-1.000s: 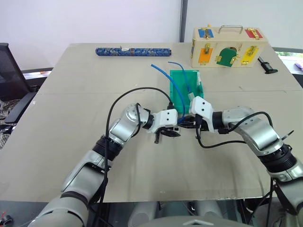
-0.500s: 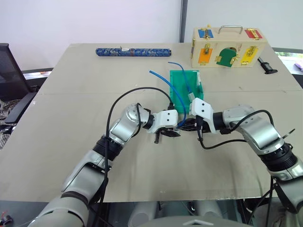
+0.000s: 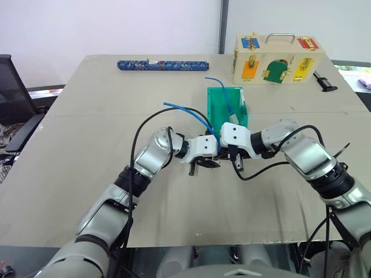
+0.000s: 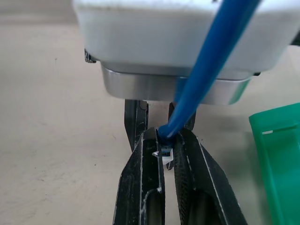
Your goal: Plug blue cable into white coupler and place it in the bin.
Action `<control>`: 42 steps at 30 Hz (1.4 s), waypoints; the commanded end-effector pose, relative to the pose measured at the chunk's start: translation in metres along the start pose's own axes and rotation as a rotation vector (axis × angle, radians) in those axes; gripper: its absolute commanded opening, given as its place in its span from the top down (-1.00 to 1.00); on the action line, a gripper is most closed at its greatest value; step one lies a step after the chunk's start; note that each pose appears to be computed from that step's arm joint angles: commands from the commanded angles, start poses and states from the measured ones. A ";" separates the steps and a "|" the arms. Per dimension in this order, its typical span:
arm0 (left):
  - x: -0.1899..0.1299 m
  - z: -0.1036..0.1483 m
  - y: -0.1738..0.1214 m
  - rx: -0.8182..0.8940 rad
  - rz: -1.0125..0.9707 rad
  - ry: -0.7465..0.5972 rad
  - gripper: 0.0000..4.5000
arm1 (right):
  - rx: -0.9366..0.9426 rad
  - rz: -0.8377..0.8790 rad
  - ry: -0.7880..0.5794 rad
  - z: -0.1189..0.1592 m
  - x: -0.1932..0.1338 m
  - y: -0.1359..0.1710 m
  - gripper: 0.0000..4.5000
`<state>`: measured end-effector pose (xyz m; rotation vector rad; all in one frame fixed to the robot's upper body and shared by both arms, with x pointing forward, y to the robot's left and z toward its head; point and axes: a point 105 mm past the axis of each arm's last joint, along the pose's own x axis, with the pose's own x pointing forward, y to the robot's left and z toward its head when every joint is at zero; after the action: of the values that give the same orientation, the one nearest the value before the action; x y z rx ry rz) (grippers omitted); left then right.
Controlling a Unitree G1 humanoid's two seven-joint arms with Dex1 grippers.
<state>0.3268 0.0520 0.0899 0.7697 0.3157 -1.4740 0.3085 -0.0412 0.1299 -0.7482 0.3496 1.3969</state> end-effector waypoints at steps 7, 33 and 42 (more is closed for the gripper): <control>0.005 0.003 -0.006 -0.015 0.002 -0.013 0.82 | 0.029 -0.056 -0.086 -0.013 0.011 -0.007 0.85; -0.050 0.088 0.111 -0.885 0.448 -0.373 0.82 | 0.282 -0.989 -0.384 -0.013 -0.104 0.059 -0.95; -0.037 0.102 0.133 -0.969 0.428 -0.321 -0.60 | 0.306 -1.051 -0.388 -0.013 -0.105 0.060 -1.00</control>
<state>0.4230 0.0029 0.2058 -0.1693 0.5567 -0.8357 0.2402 -0.1303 0.1575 -0.2802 -0.0879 0.4557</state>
